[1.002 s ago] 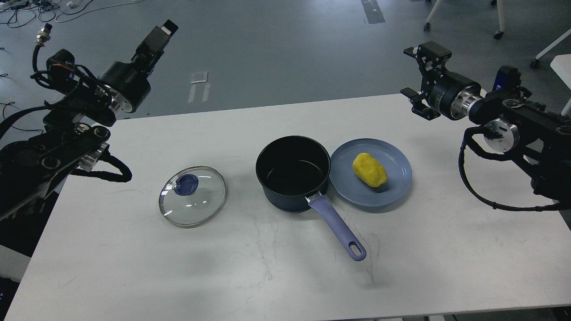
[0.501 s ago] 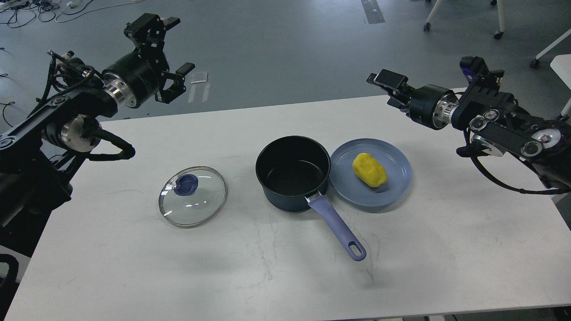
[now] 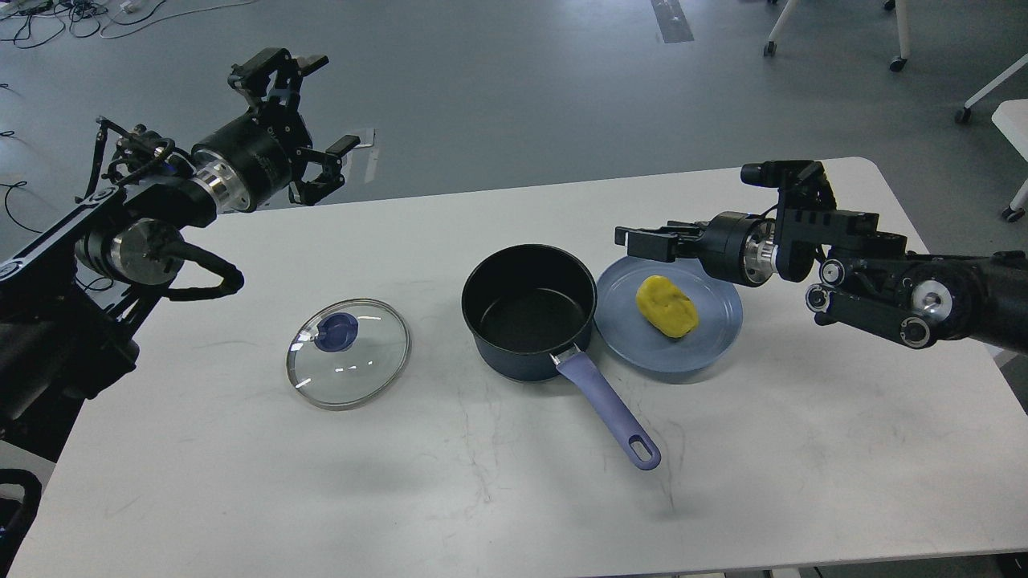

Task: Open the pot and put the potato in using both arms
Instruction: 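Reach the right gripper to the yellow potato on the plate and grasp it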

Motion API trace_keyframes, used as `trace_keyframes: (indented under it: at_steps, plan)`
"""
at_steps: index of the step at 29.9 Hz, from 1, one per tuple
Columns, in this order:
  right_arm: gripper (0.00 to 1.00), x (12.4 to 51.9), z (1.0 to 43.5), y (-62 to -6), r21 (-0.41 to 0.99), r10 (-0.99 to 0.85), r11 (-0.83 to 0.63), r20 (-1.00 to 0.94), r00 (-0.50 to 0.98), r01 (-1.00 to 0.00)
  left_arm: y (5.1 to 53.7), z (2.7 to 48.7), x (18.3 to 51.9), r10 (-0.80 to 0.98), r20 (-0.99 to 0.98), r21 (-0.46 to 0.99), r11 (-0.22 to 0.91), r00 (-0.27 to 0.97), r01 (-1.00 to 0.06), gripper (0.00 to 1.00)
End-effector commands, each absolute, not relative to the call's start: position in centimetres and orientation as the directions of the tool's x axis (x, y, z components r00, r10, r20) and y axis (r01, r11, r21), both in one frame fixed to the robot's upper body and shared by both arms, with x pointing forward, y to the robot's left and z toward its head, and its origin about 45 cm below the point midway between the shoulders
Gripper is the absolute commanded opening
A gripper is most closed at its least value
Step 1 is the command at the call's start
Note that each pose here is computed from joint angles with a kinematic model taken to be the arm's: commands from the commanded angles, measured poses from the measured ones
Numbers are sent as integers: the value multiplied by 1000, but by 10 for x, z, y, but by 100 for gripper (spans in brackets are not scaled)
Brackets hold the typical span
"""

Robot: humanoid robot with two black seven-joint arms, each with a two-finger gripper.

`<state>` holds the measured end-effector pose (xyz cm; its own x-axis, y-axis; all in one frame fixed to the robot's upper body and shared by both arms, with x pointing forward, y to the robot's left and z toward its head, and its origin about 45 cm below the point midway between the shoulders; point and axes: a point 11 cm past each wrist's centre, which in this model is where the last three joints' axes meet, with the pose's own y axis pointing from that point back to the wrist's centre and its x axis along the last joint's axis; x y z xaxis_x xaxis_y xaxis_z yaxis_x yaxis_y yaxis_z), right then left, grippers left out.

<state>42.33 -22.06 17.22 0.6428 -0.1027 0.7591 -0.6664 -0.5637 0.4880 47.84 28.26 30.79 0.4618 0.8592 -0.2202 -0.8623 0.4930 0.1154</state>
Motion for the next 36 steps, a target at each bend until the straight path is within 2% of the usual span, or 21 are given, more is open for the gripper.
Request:
trace_keyframes:
  at_steps: [1, 6, 13, 23, 27, 29, 30, 31, 34, 36]
  plan:
    - [100, 417, 167, -232, 518, -52, -552, 761, 647, -653, 282, 306, 478, 859, -221, 116, 493, 462, -862, 98]
    - [99, 409, 158, -248, 545, -11, -527, 763, 647, -652, 285, 299, 476, 859, -218, 130, 496, 463, -859, 98]
    - [97, 389, 130, -237, 585, 9, -542, 722, 692, -603, 287, 303, 476, 861, -218, 112, 489, 459, -865, 98]
    - [95, 389, 124, -237, 602, 78, -531, 736, 673, -596, 294, 311, 479, 870, -214, 71, 468, 445, -881, 98]
    - [79, 388, 122, -239, 605, 92, -526, 739, 668, -598, 296, 311, 478, 873, -210, 71, 463, 441, -883, 98]
    - [66, 386, 119, -238, 611, 109, -526, 738, 666, -591, 301, 313, 478, 878, -204, 72, 454, 432, -888, 98]
    - [52, 386, 118, -233, 603, 112, -536, 744, 658, -590, 304, 314, 478, 881, -201, 72, 449, 428, -891, 98]
    - [44, 385, 117, -224, 596, 120, -551, 750, 650, -585, 307, 316, 479, 883, -198, 66, 445, 425, -893, 98]
    - [32, 385, 117, -222, 597, 140, -553, 755, 641, -582, 312, 321, 479, 887, -195, 58, 436, 418, -898, 98]
    - [28, 385, 117, -222, 598, 148, -553, 756, 638, -580, 314, 322, 479, 888, -193, 58, 434, 416, -899, 98]
